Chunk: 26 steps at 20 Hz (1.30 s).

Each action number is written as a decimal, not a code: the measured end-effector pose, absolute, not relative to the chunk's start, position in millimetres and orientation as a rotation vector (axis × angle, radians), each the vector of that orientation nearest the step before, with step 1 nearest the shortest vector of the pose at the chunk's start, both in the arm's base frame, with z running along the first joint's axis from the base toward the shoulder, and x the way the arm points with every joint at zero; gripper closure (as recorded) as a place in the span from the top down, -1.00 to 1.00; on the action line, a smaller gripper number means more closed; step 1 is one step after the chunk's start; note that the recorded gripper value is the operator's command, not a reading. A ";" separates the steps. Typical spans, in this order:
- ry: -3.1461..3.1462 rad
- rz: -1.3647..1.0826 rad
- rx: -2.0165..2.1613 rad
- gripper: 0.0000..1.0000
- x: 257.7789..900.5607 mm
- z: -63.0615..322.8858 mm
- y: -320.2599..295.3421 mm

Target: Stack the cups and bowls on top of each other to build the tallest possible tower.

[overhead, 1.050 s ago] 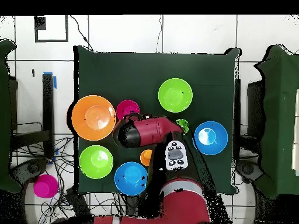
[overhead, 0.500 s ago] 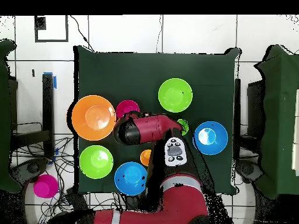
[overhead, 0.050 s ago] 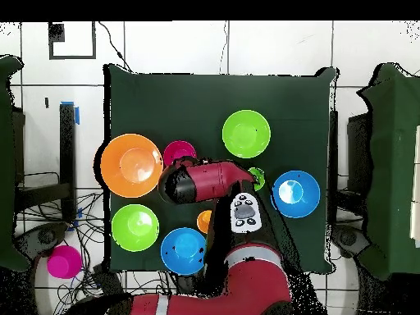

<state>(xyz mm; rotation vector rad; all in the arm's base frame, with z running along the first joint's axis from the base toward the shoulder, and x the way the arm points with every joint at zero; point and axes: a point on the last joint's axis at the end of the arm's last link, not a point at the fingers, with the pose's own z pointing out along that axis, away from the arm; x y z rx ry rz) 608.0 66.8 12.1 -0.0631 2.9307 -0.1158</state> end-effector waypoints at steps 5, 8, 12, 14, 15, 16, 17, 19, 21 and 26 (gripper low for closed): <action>2.925 -0.109 -0.057 1.00 609.2 11.6 68.6; 2.914 -0.102 -0.062 1.00 609.3 8.5 71.0; 2.902 -0.085 -0.075 1.00 605.9 -3.5 78.3; 2.899 -0.074 -0.081 1.00 602.8 -11.9 82.0; 2.898 -0.070 -0.082 1.00 601.8 -14.5 83.0; 2.897 -0.069 -0.083 1.00 601.3 -15.9 83.4; 2.894 -0.062 -0.083 1.00 599.9 -20.3 84.6; 2.891 -0.054 -0.084 1.00 597.9 -25.8 86.0; 2.890 -0.048 -0.086 1.00 596.2 -30.1 87.6; 2.898 -0.036 -0.087 1.00 591.2 -39.2 90.7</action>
